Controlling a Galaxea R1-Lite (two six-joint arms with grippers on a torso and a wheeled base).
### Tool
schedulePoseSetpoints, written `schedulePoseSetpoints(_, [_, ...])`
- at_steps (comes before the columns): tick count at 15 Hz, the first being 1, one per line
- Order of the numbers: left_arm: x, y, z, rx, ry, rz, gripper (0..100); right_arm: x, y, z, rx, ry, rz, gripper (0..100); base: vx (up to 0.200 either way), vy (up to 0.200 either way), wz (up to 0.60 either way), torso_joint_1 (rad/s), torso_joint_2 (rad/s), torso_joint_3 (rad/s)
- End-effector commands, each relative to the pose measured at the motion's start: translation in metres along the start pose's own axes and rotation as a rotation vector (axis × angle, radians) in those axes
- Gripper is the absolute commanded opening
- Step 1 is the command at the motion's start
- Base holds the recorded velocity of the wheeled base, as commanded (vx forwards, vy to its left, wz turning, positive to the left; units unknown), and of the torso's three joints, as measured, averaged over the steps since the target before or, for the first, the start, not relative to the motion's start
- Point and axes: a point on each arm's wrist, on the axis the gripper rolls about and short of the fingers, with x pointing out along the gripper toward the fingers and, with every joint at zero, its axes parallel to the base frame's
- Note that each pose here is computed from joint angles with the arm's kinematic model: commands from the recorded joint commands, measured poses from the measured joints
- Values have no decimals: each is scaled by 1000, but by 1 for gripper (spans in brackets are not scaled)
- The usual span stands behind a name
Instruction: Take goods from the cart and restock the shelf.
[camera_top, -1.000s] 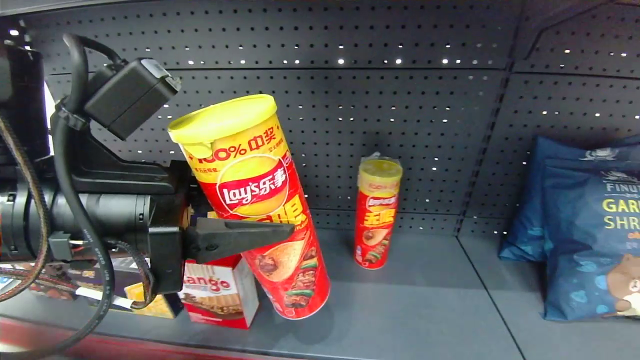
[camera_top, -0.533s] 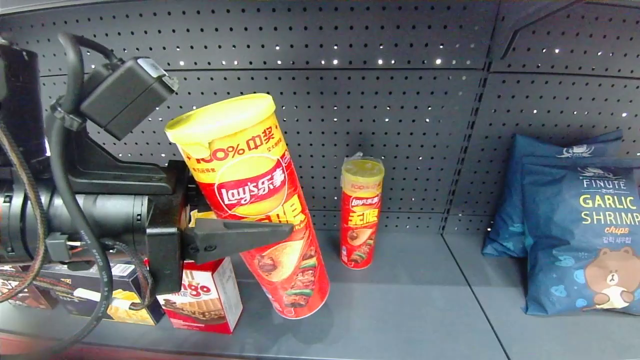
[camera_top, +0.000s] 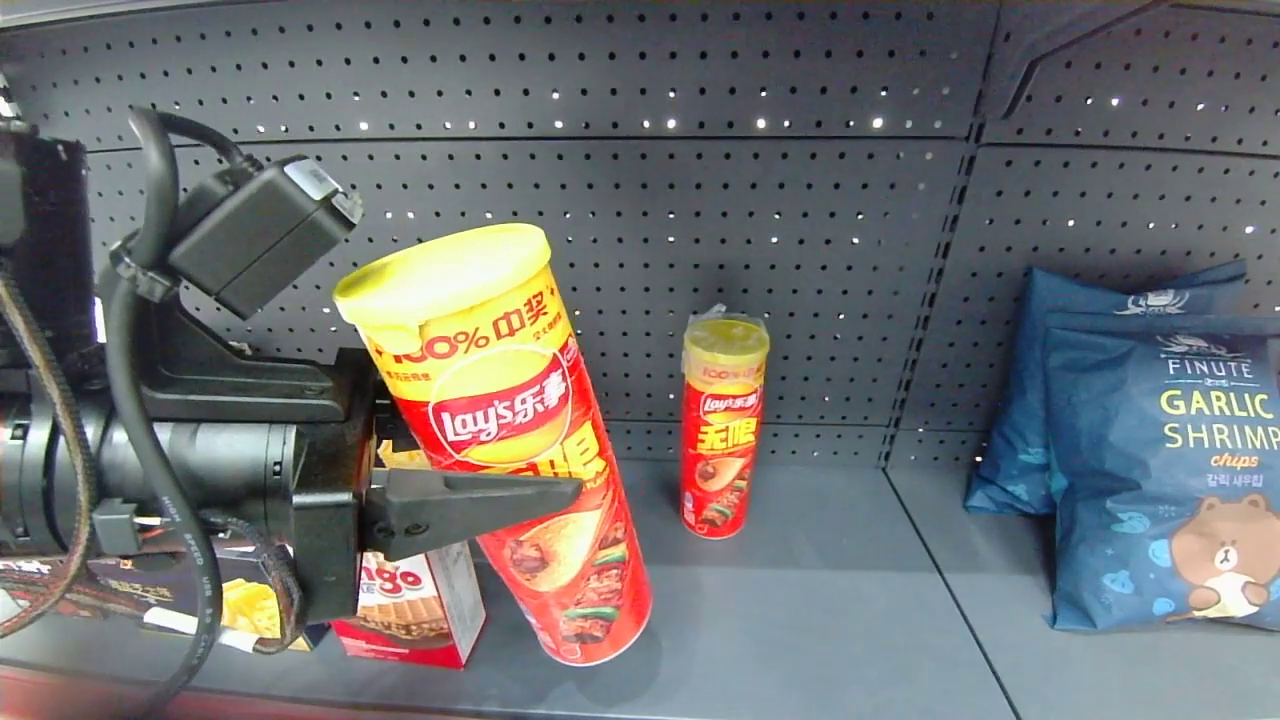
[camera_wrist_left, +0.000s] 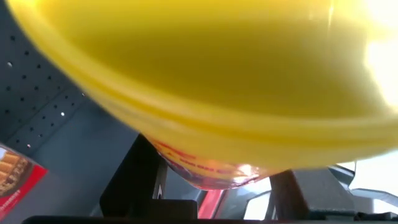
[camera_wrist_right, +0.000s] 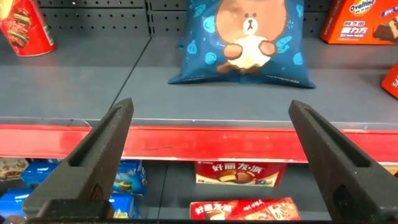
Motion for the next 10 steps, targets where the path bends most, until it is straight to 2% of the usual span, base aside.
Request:
schedulePoseSetpoints(1, [-2,-2,-3,-2,3,0,0,-1,0,6,18,-26,-13,100,0,0,0,0,0,0])
schedulePoseSetpoints(2, [-2,-2,-4,-5,7,0,0,-9,-1,71,120,-132,15,100,0,0,0,0,0,0])
schedulePoseSetpoints(3, [-2,-2,-6,-7,10,-1,0,9,-1,134,317,-108,67,100,0,0,0,0,0,0])
schedulePoseSetpoints(4, [-1,-2,-8,-9,16,-1,0,11,0,155,345,-119,153,100,0,0,0,0,0,0])
schedulePoseSetpoints(5, [-1,-2,-8,-9,18,-3,0,15,0,157,293,-84,241,100,0,0,0,0,0,0])
schedulePoseSetpoints(7, [-3,-3,-9,-14,25,13,0,31,4,152,146,34,331,100,0,0,0,0,0,0])
schedulePoseSetpoints(10, [-8,-3,-8,-10,16,44,0,64,19,150,11,169,455,100,0,0,0,0,0,0])
